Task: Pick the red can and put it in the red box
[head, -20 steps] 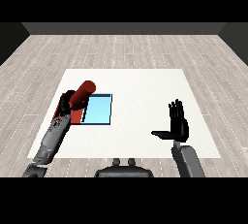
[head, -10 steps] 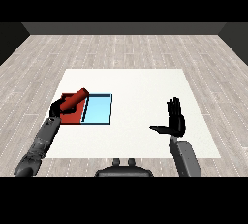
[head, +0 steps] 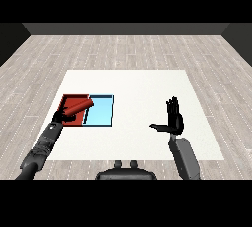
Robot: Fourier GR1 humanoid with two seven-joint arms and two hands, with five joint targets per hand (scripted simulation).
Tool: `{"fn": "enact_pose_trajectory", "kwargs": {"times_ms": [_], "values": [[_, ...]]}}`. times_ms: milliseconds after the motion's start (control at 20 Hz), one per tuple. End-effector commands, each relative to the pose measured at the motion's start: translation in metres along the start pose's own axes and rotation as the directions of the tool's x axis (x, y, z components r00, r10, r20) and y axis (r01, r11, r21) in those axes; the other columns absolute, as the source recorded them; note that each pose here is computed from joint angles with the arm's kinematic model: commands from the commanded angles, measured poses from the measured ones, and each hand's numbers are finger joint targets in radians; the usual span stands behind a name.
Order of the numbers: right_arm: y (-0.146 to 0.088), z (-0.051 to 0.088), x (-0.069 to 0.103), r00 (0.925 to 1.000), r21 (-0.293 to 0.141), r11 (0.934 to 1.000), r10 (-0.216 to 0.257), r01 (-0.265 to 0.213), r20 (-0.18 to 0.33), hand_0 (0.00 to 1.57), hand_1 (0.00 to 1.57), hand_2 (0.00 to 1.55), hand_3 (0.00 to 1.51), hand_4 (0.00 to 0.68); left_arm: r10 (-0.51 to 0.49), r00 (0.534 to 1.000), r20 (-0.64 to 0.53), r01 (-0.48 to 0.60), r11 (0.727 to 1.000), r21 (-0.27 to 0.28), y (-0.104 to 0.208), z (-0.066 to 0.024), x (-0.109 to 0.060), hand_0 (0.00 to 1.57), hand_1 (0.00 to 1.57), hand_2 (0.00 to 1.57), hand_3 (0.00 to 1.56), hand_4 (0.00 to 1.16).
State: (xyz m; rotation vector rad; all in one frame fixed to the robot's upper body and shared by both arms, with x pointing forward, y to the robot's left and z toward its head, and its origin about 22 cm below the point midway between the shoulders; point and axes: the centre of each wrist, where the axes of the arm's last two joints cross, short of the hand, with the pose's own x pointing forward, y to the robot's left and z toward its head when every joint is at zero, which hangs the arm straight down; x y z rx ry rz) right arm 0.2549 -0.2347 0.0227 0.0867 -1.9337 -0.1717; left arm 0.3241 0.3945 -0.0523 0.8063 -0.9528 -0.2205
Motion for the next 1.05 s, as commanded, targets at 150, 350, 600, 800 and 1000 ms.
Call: {"fn": "enact_pose_trajectory", "kwargs": {"times_ms": [150,350,600,800,1000], "values": [[-0.003,-0.003,-0.004,0.9995,-0.015,0.9996,-0.025,0.025,0.018,0.00,0.00,0.00,0.00,0.000,-0.065,0.995,-0.070,0.063,0.997,-0.034,0.015,-0.0031,-0.014,0.00,0.00,0.00,0.00,0.00],[-0.004,0.000,-0.001,0.9992,0.014,0.9995,-0.030,0.030,0.025,0.00,0.00,0.00,0.00,0.000,0.288,0.943,0.167,-0.300,0.953,0.046,0.030,-0.0092,0.006,0.00,0.00,0.00,0.00,0.00],[0.002,-0.002,-0.004,0.9972,0.041,0.9968,-0.070,0.069,0.026,0.00,0.00,0.00,0.00,0.000,0.651,0.586,0.483,-0.645,0.735,-0.208,0.009,-0.0082,0.073,0.00,0.00,0.00,0.00,0.00],[-0.005,0.008,-0.006,0.9995,0.049,0.9987,-0.018,0.016,0.025,0.00,0.00,0.00,0.00,0.000,0.813,0.253,0.525,-0.741,0.511,-0.435,-0.036,0.0106,0.090,0.00,0.00,0.00,0.00,0.00],[-0.008,-0.002,-0.006,0.9993,0.097,0.9952,-0.011,0.007,0.036,0.00,0.00,0.00,0.00,0.000,0.852,0.176,0.493,-0.666,0.472,-0.578,-0.086,0.0452,0.090,0.00,0.00,0.00,0.00,0.00]]}}
